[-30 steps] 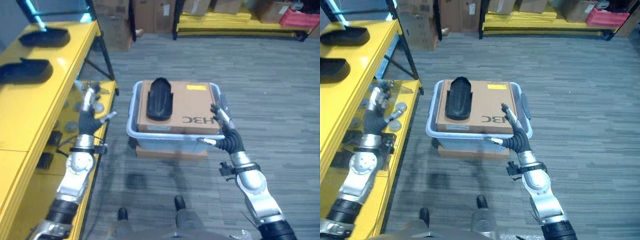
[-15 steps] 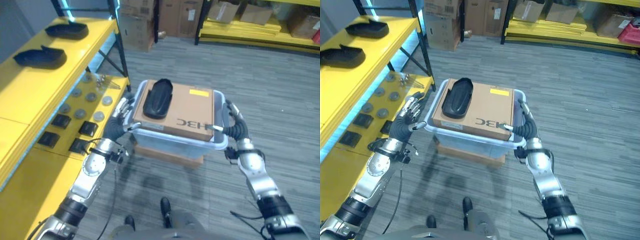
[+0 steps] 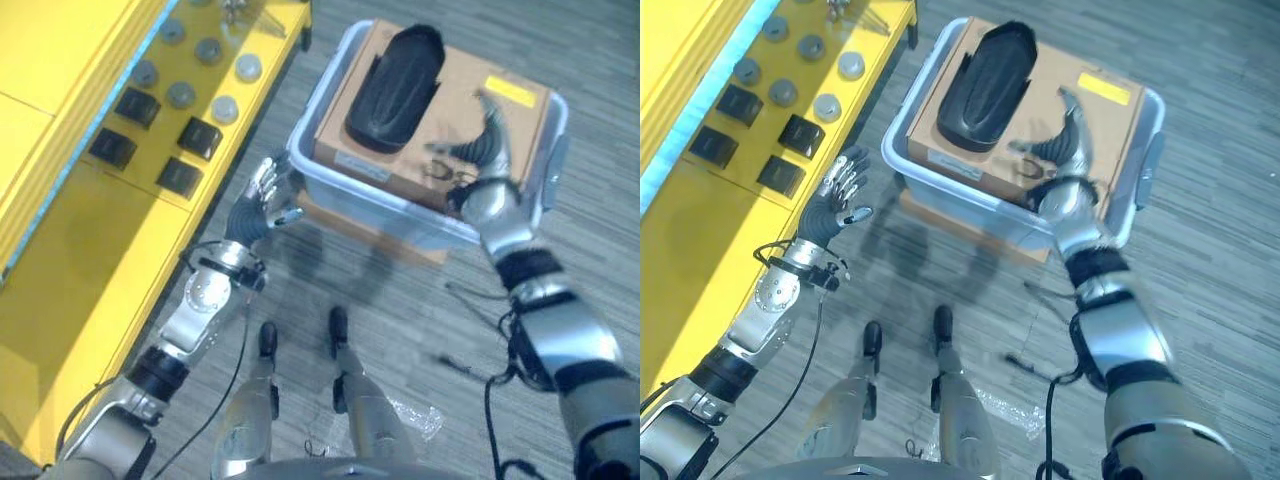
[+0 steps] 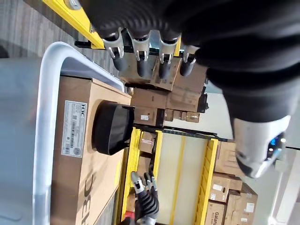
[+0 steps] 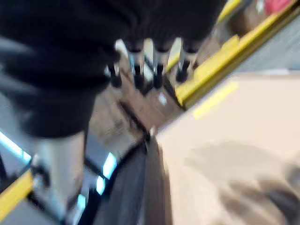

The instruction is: Move parts from the plastic box to the shelf.

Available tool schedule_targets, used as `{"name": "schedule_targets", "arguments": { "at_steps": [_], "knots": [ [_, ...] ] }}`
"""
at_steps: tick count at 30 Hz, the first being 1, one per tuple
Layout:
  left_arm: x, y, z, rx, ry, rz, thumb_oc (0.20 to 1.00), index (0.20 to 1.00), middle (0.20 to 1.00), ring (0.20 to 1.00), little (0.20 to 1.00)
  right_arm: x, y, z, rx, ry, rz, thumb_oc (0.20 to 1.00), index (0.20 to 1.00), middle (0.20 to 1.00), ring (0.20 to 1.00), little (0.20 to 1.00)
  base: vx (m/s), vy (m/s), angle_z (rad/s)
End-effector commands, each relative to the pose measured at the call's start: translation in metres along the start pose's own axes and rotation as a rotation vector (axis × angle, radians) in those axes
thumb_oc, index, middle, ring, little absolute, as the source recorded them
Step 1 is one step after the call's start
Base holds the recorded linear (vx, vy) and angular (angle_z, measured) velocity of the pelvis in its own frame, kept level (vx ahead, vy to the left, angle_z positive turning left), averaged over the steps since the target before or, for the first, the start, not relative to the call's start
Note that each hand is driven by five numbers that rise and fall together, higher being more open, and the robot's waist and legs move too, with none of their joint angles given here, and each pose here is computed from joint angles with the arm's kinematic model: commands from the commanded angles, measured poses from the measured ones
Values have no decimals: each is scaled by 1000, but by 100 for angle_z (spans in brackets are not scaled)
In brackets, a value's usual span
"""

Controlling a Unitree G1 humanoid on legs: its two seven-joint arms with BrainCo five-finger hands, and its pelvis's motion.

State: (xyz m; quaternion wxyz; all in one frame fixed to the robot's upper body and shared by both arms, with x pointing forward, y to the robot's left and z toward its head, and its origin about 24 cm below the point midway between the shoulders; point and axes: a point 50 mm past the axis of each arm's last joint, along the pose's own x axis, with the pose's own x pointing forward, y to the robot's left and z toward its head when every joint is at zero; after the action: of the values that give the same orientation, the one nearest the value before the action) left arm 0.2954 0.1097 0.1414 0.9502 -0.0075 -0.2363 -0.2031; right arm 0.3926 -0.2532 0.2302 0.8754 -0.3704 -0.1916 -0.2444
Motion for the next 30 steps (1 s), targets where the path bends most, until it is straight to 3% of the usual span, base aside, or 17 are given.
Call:
{"name": "schedule_targets", "arguments": {
  "at_steps": [1,12,24,25,26,30],
  "knots": [
    [9,-11,20,-12,-123,-89,1000,1000,1000,1000,1000,14,-26,12,-54,-74,-113,1000,1000,1000,1000,1000,34,14,0],
    [14,-37,16,-4,-99,-248,1000,1000,1000,1000,1000,46,-105,-7,-237,121,-235,1000,1000,1000,1000,1000,28,-3,13],
    [15,-43,17,-32,-117,-270,1000,1000,1000,1000,1000,29,-99,-49,-294,278,-41,1000,1000,1000,1000,1000,-3,-22,14],
    [15,-43,17,-36,-116,-270,1000,1000,1000,1000,1000,27,-99,-55,-293,301,-32,423,423,423,423,423,-23,-17,5],
    [15,-43,16,-34,-114,-269,1000,1000,1000,1000,1000,22,-99,-63,-291,338,-24,200,200,200,200,200,-25,-6,5],
    [14,-42,16,-32,-111,-261,1000,1000,1000,1000,1000,17,-99,-73,-292,386,-27,200,200,200,200,200,-18,-8,11]
  ]
}}
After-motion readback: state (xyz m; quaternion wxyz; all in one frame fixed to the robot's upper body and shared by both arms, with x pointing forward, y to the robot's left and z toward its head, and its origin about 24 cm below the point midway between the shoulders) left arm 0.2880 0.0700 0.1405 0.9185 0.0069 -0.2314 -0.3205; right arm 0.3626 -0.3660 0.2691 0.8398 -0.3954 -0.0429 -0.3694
